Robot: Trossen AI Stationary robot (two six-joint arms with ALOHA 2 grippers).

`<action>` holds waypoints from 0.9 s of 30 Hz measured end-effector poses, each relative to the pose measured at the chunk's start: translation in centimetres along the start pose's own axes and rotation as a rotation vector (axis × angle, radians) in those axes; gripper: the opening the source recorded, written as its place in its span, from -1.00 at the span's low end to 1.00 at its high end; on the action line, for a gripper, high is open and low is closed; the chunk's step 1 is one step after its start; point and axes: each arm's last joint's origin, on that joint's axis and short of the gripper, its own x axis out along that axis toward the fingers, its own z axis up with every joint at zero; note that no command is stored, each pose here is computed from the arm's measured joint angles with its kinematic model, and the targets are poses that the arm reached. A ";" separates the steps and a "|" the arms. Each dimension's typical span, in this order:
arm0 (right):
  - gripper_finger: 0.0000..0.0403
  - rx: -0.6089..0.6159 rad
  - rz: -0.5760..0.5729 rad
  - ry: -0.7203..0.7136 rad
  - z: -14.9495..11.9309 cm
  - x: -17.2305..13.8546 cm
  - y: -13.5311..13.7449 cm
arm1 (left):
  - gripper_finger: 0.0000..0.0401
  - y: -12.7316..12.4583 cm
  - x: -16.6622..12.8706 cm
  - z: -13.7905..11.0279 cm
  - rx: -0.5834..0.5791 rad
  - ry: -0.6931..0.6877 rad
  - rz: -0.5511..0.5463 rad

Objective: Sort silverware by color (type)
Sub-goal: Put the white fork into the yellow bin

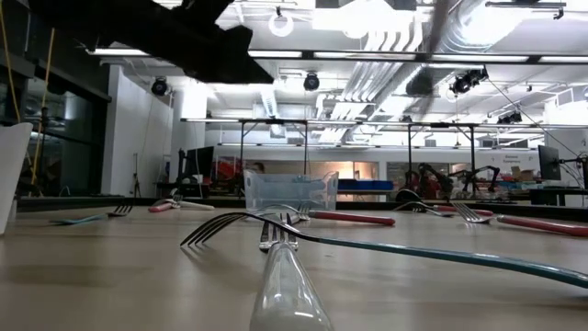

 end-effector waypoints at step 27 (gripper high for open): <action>-0.88 -0.121 -0.078 0.334 -5.7 -4.9 12.9 | -0.27 0.1 0.2 -0.2 0.004 0.013 -0.016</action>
